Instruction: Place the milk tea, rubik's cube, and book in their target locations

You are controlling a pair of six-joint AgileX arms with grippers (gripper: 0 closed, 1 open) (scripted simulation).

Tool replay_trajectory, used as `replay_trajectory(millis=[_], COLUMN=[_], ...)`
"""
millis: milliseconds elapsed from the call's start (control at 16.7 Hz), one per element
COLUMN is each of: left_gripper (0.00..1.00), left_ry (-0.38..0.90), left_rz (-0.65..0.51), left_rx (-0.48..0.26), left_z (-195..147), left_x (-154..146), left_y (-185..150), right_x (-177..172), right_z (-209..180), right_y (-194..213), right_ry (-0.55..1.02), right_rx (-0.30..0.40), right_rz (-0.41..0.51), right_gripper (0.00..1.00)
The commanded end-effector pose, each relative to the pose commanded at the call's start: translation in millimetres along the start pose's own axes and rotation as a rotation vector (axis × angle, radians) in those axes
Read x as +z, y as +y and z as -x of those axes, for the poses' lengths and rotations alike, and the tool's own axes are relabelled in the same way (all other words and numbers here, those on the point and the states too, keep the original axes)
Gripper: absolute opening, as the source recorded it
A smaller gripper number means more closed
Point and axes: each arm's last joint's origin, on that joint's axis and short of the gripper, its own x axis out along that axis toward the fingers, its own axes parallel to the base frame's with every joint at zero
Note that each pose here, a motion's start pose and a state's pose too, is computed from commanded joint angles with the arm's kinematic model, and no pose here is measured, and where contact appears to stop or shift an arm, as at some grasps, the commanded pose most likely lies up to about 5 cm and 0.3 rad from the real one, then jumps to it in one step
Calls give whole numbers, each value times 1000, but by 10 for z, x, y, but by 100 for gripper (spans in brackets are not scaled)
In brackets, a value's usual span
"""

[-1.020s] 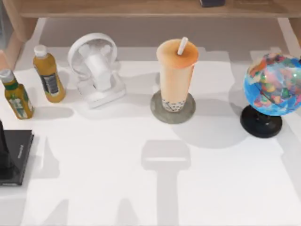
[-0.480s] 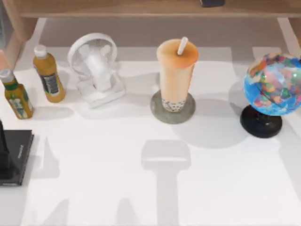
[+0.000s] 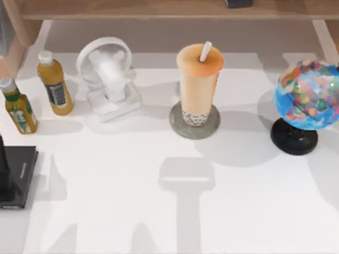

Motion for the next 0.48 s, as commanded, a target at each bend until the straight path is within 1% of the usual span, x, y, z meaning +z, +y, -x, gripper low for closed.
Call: replay_trajectory(millis=[180, 420, 480], left_gripper=[100, 100, 100], left_ry=[0, 0, 0], left_rz=[0, 0, 0], left_rx=[0, 0, 0], left_z=[0, 0, 0], left_x=[0, 0, 0], left_y=[0, 0, 0], right_x=[-122, -127, -127], right_z=[-118, -121, -121], right_y=[21, 21, 21], right_ry=[56, 58, 58], right_rx=[19, 20, 20], right_rz=[3, 3, 3], right_gripper=[0, 0, 8])
